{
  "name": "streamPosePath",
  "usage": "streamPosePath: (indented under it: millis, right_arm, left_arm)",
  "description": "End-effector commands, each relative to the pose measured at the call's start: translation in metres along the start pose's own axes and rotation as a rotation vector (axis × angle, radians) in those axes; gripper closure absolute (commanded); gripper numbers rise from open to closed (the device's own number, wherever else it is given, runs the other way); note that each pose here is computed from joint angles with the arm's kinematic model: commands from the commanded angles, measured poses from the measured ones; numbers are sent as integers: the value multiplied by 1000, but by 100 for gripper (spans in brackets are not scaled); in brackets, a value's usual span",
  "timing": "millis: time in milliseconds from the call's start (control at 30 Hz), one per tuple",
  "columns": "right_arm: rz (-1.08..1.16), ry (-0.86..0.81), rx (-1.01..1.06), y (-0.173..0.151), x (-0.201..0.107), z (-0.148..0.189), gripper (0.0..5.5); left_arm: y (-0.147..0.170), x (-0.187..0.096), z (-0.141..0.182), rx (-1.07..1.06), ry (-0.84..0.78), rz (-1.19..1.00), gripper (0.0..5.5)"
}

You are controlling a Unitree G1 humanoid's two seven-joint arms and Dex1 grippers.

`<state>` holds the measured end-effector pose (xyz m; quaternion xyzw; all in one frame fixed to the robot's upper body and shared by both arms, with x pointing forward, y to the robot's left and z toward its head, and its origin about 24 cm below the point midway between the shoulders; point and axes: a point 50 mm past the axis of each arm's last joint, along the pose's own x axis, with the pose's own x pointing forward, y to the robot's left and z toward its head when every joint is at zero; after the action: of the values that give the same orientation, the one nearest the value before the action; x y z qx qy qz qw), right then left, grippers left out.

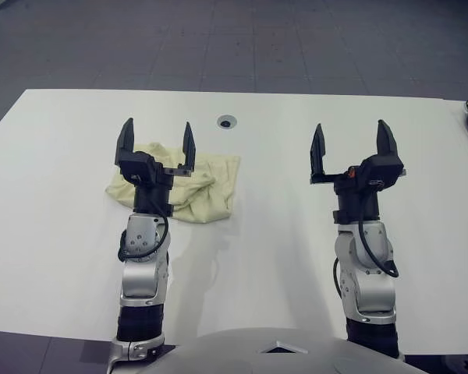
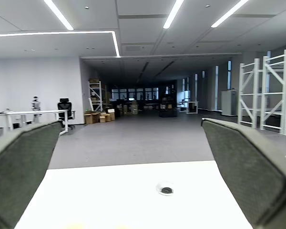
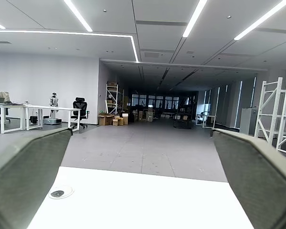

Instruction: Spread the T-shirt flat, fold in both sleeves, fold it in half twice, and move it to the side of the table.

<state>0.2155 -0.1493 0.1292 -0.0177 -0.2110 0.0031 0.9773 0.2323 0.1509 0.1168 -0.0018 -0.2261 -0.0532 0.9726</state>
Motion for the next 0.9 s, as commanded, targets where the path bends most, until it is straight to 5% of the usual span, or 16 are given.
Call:
streamPosePath:
  millis: [33,900]
  right_arm:
    - [-16,4,-5,-3,-2,2,11]
    - [-13,25,-9,-4,-3,4,11]
  left_arm:
    - [0,0,2,-18,-3,-5,10]
    - [1,-1,8,-28,2,-7,10]
